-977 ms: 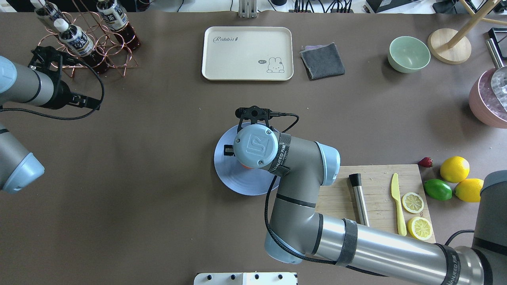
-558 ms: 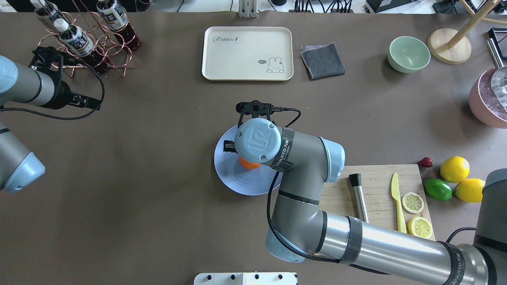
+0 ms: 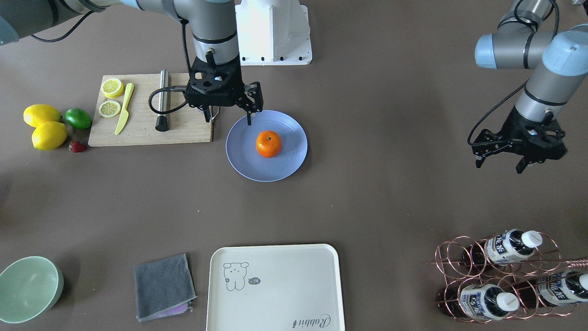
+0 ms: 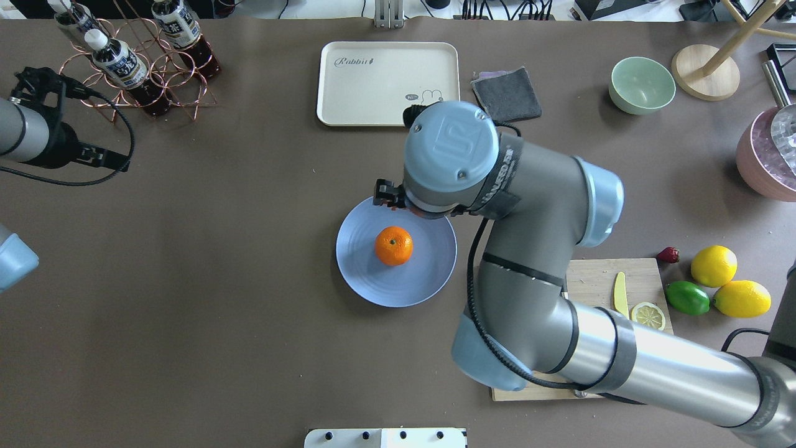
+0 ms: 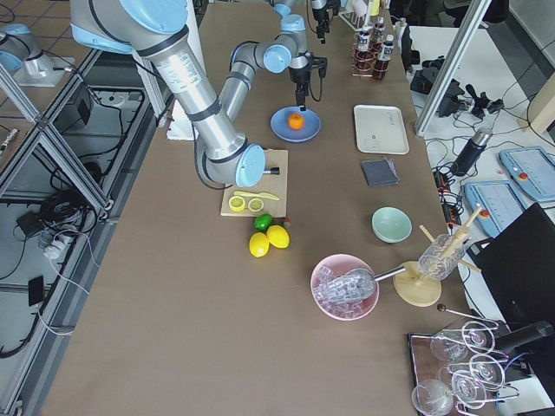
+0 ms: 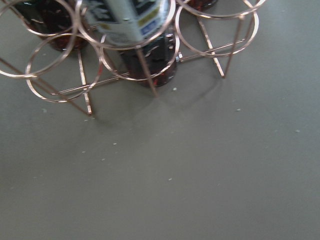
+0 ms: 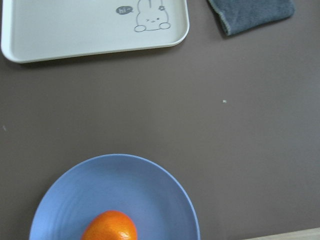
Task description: Pick orange to plate
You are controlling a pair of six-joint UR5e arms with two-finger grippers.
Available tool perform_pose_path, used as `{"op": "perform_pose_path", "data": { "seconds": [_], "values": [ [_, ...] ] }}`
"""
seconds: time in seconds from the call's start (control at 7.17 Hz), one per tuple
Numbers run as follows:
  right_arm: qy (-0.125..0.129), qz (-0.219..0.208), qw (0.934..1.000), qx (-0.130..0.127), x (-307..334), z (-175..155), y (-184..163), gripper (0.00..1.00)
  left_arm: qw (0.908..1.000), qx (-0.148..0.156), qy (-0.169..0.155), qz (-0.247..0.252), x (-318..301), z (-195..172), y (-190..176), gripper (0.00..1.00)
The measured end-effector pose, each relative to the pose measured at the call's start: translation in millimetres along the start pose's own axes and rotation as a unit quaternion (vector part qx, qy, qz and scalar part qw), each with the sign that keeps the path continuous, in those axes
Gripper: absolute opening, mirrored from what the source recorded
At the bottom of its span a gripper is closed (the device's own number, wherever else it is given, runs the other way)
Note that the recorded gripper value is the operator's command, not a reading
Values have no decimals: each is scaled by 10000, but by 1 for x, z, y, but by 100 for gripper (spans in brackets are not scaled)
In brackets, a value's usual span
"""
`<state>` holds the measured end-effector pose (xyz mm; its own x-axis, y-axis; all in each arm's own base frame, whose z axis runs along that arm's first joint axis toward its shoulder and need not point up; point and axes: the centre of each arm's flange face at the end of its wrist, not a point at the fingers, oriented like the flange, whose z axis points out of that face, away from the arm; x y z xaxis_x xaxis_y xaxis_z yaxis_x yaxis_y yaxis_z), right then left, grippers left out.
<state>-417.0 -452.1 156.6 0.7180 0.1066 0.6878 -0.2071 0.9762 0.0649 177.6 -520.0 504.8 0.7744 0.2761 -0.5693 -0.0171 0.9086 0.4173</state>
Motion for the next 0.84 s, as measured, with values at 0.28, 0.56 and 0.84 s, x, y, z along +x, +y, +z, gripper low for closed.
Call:
{"op": "perform_pose_path", "data": {
  "seconds": [0.28, 0.56, 0.84],
  "values": [
    [158, -636, 9972, -364, 153, -19, -64, 100, 9978, -245, -329, 518, -113, -46, 18, 98],
    [90, -851, 9935, -757, 330, -34, -103, 100, 9972, -548, -256, 450, -191, -88, 40, 98],
    [-69, -771, 9932, -871, 502, -49, -119, 100, 9972, -720, -47, 207, -217, -90, 70, 98]
  ]
}}
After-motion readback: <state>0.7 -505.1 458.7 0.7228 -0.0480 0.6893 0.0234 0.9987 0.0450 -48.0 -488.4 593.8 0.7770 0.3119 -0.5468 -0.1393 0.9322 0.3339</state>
